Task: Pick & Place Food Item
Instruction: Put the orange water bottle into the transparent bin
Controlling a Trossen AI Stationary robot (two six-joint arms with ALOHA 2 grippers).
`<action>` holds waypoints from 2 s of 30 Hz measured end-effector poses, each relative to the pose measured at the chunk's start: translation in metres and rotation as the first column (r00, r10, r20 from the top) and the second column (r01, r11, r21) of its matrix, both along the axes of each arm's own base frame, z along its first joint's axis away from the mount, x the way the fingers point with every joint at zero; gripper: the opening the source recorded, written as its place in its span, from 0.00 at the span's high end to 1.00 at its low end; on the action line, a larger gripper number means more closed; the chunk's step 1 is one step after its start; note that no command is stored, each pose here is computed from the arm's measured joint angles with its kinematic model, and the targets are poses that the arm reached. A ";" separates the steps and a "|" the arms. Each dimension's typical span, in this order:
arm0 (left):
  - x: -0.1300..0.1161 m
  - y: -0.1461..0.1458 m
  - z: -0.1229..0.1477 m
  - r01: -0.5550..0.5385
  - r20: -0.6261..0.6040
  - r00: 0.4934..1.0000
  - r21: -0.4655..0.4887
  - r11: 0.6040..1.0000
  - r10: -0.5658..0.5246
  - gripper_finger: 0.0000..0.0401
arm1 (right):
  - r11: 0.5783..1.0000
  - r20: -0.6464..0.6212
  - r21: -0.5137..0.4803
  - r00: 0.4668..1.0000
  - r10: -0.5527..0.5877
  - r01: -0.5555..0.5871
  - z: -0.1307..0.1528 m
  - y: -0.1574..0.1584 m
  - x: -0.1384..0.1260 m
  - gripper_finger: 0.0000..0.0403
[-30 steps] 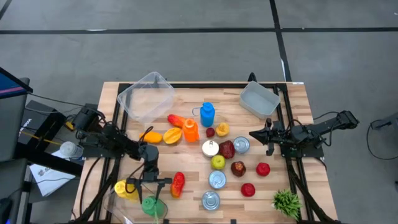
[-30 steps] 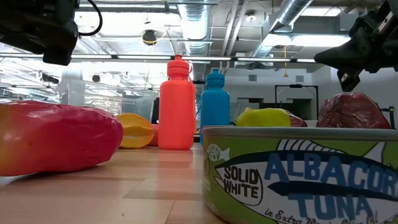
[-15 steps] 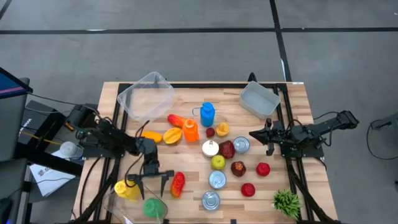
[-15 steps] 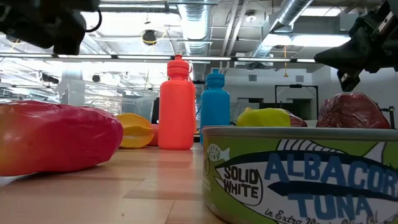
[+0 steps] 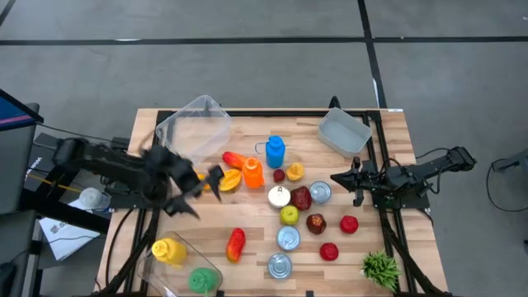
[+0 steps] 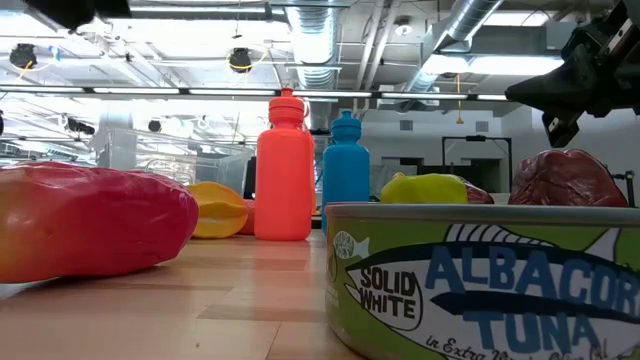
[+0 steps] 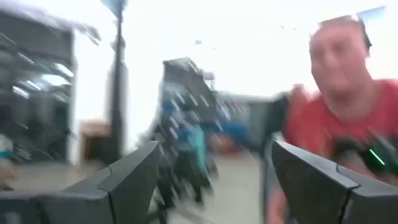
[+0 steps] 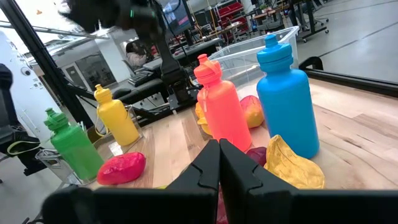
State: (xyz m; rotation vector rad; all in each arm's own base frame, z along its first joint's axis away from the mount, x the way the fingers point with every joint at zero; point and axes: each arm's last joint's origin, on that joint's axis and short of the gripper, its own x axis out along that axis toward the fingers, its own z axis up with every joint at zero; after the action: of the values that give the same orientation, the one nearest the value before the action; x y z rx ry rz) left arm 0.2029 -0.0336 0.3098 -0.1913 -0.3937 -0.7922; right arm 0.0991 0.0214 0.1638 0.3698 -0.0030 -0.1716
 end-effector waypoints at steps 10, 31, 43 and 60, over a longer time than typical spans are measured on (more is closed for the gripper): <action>-0.062 0.023 0.087 -0.263 0.053 0.963 -0.023 0.964 0.264 0.68 | 1.000 0.000 0.000 1.000 0.000 0.000 0.000 0.000 0.000 1.00; -0.134 0.032 0.065 -0.635 0.054 0.771 -0.013 0.773 0.635 1.00 | 1.000 -0.002 -0.013 1.000 0.000 0.000 0.000 0.000 0.000 1.00; -0.113 0.034 0.021 -0.637 -0.016 0.770 -0.063 0.768 0.638 1.00 | 0.927 -0.065 -0.374 0.998 -0.016 -0.009 0.000 -0.001 0.000 1.00; -0.100 0.028 -0.023 -0.476 -0.131 0.879 -0.216 0.853 0.458 1.00 | 0.796 0.152 0.601 0.967 -0.202 0.072 0.006 -0.005 -0.001 1.00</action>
State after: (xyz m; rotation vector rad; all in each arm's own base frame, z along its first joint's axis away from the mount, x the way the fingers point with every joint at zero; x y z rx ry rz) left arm 0.1024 -0.0059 0.2871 -0.3381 -0.4438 -0.2504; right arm 0.0983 0.0162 0.1699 1.0207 -0.1907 -0.2787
